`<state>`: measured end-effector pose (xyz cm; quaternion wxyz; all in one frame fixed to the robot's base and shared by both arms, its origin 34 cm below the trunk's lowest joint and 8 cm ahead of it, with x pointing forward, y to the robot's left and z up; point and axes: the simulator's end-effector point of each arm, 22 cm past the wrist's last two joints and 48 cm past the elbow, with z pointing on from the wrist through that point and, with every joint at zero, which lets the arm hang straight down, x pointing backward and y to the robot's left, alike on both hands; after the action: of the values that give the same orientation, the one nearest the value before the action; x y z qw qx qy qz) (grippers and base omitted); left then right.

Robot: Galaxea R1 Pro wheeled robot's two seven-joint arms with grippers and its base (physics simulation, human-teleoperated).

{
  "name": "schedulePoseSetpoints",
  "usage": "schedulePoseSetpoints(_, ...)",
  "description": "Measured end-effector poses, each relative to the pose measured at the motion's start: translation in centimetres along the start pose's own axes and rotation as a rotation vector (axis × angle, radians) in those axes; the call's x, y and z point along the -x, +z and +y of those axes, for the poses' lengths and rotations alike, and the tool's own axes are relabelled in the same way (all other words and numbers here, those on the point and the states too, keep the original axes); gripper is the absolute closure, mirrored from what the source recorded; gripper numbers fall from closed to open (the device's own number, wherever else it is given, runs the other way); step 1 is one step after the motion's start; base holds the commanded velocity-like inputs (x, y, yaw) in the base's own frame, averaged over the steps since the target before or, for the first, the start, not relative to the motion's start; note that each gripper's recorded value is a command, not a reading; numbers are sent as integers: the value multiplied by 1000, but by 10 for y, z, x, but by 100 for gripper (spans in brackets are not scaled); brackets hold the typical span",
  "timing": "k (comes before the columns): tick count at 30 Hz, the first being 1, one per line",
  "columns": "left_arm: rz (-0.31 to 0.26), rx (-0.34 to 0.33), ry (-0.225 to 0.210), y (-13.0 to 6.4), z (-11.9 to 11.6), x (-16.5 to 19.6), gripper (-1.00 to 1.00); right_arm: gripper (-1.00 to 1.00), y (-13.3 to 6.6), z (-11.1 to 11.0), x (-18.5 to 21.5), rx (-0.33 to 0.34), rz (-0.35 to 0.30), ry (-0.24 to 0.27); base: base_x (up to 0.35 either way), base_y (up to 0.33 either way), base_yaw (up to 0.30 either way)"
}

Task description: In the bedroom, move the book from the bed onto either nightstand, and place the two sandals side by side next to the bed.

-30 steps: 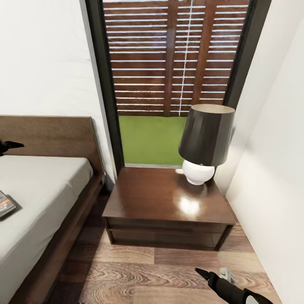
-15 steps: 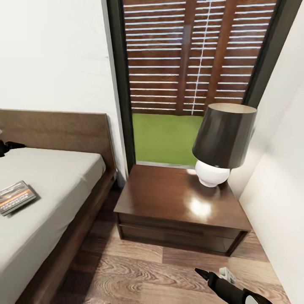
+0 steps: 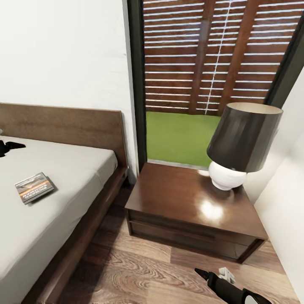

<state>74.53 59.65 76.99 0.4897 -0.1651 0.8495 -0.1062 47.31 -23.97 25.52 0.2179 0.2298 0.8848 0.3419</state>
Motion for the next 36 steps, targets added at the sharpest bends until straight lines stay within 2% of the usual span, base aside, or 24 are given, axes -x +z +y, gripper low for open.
schedulePoseSetpoints(16, 36, -4, -21, 17, 0, -17, -100, -100, 3, -2, -6, -3, 11, 8, 0, 0, 181)
schedulePoseSetpoints(24, 51, -16, -29, 25, -6, -25, -100, -100, 6, 1, -10, 5, 18, 12, 35, 21, 42)
schedulePoseSetpoints(36, 52, -19, -29, 26, -8, -26, -100, -100, 6, 2, -10, 6, 18, 12, 104, 73, 3)
